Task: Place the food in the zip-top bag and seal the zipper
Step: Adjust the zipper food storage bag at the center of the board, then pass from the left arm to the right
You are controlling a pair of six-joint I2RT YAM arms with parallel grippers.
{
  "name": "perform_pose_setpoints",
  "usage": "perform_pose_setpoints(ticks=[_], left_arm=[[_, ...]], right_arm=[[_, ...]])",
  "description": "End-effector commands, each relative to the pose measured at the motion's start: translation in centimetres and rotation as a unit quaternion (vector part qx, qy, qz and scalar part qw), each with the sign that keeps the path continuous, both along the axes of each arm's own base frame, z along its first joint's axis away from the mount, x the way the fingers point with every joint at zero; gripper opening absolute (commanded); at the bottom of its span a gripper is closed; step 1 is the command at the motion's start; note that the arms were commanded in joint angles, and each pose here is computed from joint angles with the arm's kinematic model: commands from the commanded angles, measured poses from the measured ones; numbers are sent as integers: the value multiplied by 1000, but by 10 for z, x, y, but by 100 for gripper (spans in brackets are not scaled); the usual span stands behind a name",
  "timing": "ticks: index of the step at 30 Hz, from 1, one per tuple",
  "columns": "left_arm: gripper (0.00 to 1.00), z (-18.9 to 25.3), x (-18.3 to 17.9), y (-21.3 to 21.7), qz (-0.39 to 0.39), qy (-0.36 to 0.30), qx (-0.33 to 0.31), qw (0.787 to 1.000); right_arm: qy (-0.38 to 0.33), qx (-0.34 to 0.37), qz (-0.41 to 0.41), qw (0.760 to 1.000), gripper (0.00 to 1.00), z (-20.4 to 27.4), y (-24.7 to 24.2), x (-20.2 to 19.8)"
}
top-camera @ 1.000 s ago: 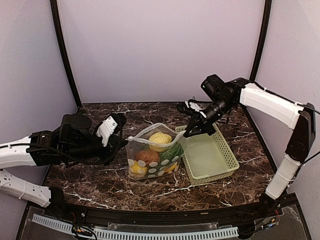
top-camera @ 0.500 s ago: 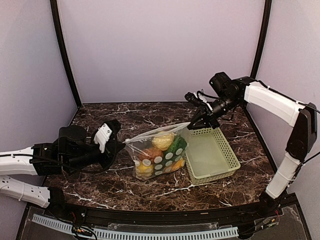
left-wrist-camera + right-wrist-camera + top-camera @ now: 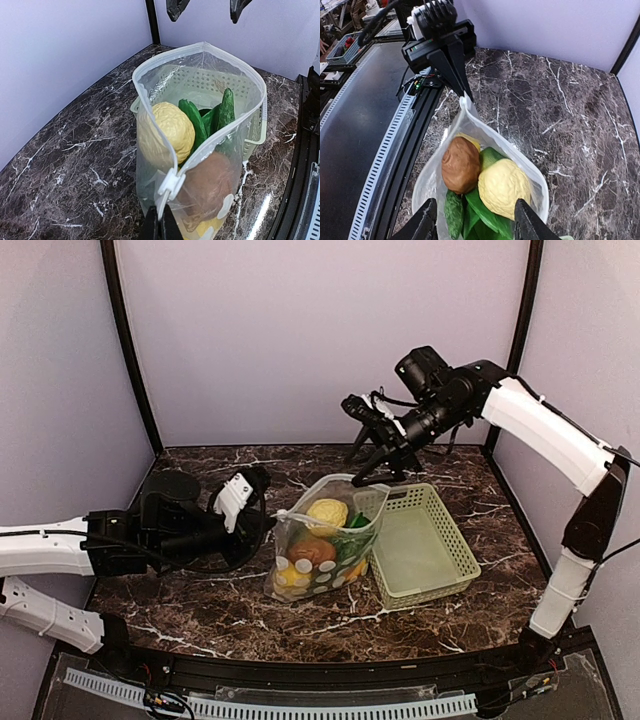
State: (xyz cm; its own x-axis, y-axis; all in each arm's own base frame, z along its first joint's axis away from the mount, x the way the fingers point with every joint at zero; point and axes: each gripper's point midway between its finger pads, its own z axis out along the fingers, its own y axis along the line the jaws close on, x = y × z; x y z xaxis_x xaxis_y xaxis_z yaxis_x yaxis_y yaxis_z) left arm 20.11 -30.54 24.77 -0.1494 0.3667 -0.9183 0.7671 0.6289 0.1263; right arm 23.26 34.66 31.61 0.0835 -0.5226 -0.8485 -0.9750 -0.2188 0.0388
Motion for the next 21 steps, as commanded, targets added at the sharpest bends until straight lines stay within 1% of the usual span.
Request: perform_pose_setpoints(ticks=[1, 8, 14, 17, 21], left_arm=[[1, 31, 1, -10, -17, -19, -35, 999], [1, 43, -2, -11, -24, -17, -46, 999], [1, 46, -5, -8, -23, -7, -57, 998], [1, 44, -5, -8, -22, -3, -54, 998], [1, 43, -6, -8, -24, -1, -53, 998]], right_arm=[[-21, -10, 25, 999, 52, 3, 26, -12], [-40, -2, 55, 998, 54, 1, 71, -32], [-25, -8, 57, 998, 56, -10, 97, -46], [-23, -1, 45, 999, 54, -9, 106, -45], [-26, -8, 34, 999, 47, -14, 113, -42]])
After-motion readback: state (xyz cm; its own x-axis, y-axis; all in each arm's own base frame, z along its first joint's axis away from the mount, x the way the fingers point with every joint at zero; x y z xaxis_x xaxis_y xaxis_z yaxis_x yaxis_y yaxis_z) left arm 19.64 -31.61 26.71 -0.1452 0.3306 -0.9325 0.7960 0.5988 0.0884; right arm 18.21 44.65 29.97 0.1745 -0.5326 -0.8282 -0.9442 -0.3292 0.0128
